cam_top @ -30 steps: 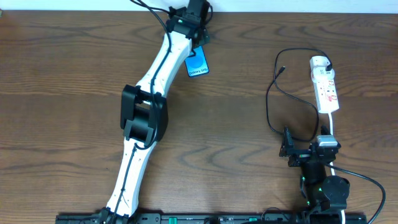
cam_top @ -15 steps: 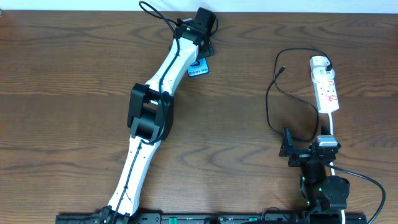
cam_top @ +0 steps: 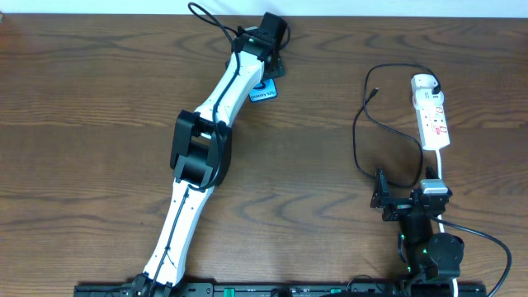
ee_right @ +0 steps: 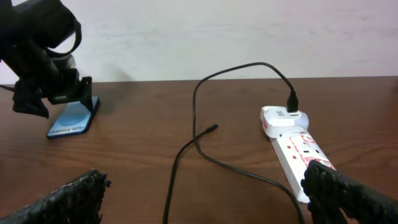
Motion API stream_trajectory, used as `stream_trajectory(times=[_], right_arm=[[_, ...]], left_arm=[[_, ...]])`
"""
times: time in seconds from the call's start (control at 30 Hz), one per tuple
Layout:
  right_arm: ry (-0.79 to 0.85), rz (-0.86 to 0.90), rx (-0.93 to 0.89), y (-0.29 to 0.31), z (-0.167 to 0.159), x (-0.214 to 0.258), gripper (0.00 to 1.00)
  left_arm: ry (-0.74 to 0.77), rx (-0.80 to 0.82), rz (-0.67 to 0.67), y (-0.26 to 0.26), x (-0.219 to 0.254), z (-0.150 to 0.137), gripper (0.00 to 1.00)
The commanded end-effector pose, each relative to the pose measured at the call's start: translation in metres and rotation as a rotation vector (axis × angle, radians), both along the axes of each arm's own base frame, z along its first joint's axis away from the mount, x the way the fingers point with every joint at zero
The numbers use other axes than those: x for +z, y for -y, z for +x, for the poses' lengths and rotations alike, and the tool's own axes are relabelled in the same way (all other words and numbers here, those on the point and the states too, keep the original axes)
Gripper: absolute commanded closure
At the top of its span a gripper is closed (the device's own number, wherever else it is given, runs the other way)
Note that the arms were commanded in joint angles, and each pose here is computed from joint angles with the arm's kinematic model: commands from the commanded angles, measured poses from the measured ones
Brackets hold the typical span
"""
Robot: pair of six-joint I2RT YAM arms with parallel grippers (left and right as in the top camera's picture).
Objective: Plug charger to phone and switch on socket
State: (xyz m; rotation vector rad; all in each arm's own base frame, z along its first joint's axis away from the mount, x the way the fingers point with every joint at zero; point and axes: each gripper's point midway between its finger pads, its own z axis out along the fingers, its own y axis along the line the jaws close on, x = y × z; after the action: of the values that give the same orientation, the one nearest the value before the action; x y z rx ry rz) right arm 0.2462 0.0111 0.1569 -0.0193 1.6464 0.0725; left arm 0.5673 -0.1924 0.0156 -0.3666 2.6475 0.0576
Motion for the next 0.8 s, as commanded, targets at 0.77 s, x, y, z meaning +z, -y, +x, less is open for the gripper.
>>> stream_trajectory(times=[0.77], right_arm=[[0.0,-0.016,-0.015,0.003,0.0,0.0,0.01]], left_arm=[[0.006,-0.027,0.007,0.005,0.001,0.0,0.02]])
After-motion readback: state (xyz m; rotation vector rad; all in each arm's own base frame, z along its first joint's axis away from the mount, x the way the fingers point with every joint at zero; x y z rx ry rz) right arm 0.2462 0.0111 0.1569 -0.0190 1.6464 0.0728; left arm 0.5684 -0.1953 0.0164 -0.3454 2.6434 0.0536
